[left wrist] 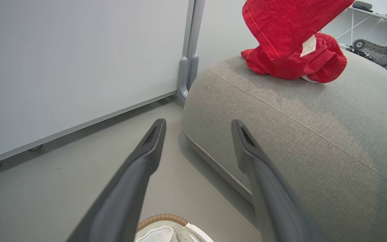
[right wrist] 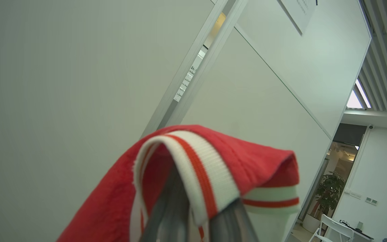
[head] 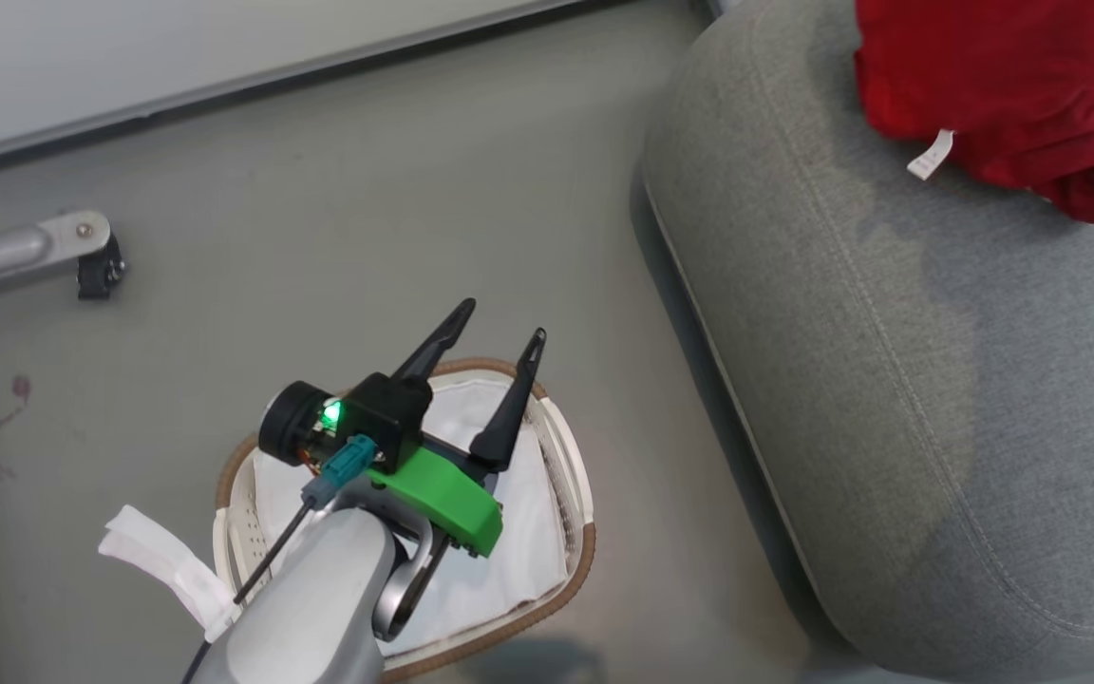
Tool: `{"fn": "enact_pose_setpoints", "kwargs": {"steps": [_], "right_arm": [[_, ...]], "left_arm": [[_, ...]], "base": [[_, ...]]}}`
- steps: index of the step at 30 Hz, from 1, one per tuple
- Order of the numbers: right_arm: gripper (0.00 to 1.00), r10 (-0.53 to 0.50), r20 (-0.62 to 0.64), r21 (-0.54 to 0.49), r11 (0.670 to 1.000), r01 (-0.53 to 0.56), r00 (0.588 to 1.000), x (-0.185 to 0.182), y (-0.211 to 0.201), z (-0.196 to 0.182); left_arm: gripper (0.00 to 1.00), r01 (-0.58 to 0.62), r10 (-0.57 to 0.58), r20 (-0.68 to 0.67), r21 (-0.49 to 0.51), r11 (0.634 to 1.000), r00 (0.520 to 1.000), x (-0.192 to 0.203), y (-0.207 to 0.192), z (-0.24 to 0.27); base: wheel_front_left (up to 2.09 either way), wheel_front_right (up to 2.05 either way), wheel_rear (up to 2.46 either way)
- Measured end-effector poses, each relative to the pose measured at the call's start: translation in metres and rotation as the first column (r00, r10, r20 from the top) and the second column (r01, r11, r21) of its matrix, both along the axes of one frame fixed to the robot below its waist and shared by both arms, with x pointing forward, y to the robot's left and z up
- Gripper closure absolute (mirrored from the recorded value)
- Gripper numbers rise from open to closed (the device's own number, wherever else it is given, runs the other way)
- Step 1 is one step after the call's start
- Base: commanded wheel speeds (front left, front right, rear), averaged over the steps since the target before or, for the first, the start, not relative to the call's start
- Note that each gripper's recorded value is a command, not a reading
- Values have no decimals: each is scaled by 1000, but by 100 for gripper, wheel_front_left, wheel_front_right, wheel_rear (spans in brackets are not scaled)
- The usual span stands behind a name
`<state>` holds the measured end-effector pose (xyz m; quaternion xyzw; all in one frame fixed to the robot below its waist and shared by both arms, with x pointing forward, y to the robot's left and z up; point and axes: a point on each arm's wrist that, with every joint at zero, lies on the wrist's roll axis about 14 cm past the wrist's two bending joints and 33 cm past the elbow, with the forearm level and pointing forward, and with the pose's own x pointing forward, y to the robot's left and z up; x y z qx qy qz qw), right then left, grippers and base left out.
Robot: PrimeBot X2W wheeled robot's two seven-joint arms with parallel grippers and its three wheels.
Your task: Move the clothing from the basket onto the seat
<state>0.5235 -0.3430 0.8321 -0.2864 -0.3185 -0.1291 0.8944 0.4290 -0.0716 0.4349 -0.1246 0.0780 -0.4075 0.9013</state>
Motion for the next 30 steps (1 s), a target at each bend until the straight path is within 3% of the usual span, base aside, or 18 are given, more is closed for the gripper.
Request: {"fn": "enact_pose_setpoints", "kwargs": {"steps": [4,7,12,16,23,29,30], "right_arm": [[100,-54,-82,20,998,56,995,18,-23,-32],[100,-90,-183,80,991,106,979,25,-47,-84],[100,-131,-332,210,955,209,934,9,-77,-177],[100,-150,-455,257,922,291,878,-14,-87,-246],[100,-159,-570,298,874,383,806,-47,-91,-312],[100,-160,-595,316,855,412,788,-60,-88,-331],[79,-164,-595,314,854,415,787,-62,-88,-331]], "left_arm": [[0,-6,6,-18,15,1000,1000,8,5,-15],[0,-2,3,-37,20,1000,999,9,6,-26],[0,12,-10,-62,31,999,998,11,5,-41],[0,32,-29,-76,30,999,997,10,0,-49],[0,51,-47,-92,39,998,995,11,-2,-61],[0,59,-53,-98,51,997,994,11,-1,-66],[0,59,-54,-98,52,997,994,11,-1,-66]], "base": [[0,0,0],[0,0,0],[0,0,0],[0,0,0],[0,0,0],[0,0,0],[0,0,0]]}}
